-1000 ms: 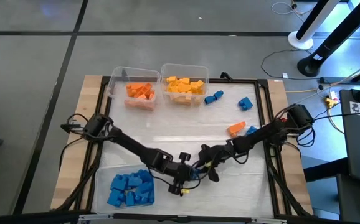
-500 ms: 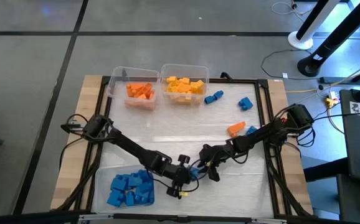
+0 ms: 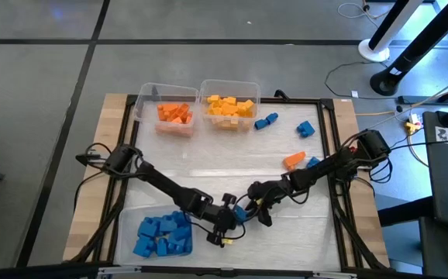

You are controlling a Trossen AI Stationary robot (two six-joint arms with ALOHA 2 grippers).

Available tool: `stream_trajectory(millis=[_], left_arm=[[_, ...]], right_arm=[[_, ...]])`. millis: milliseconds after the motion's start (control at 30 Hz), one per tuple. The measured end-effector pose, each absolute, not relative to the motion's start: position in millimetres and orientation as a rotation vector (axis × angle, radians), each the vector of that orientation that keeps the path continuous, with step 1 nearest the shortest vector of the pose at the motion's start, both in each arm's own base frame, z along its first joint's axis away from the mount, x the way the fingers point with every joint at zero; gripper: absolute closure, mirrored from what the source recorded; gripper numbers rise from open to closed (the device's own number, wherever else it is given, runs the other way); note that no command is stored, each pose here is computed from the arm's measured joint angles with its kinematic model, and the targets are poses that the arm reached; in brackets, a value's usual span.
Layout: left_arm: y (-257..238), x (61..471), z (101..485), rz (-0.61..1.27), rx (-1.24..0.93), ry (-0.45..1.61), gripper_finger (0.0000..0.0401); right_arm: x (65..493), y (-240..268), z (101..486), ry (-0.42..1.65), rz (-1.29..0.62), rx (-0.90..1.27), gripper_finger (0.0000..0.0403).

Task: Sort blocks
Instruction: Put the blue game piece into the bottom transparent bin

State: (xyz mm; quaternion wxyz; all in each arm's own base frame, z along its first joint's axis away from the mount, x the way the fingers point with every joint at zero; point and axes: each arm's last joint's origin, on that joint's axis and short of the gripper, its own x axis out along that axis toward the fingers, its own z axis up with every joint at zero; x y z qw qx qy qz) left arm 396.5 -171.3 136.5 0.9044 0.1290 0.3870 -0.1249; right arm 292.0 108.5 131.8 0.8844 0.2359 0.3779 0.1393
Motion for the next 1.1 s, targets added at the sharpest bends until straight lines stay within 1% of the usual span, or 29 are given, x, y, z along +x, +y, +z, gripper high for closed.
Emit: stream_trajectory(millis=[167, 333, 500, 700, 867, 1100], left_arm=[[-166.6, 400.1, 132.6, -0.247, 0.264, 0.8, 0.0325], [-165.2, 401.6, 132.4, -0.243, 0.259, 0.789, 0.0325], [-165.1, 402.0, 132.6, -0.24, 0.259, 0.785, 0.0325], [-165.0, 401.9, 132.3, -0.239, 0.26, 0.786, 0.0325], [-165.0, 402.0, 131.8, -0.236, 0.262, 0.787, 0.0325], [-164.9, 401.8, 131.6, -0.236, 0.262, 0.79, 0.0325]], right_arm=[[292.8, 110.1, 133.9, 0.794, 0.312, 0.577, 0.0265], [292.1, 110.7, 133.8, 0.835, 0.292, 0.7, 0.0265], [292.0, 110.9, 133.8, 0.853, 0.262, 0.777, 0.0265], [292.4, 110.4, 133.7, 0.849, 0.219, 0.817, 0.0265], [293.9, 106.9, 133.4, 0.822, 0.165, 0.811, 0.0265], [290.7, 103.3, 128.0, 0.881, 0.119, 0.8, 0.0265]])
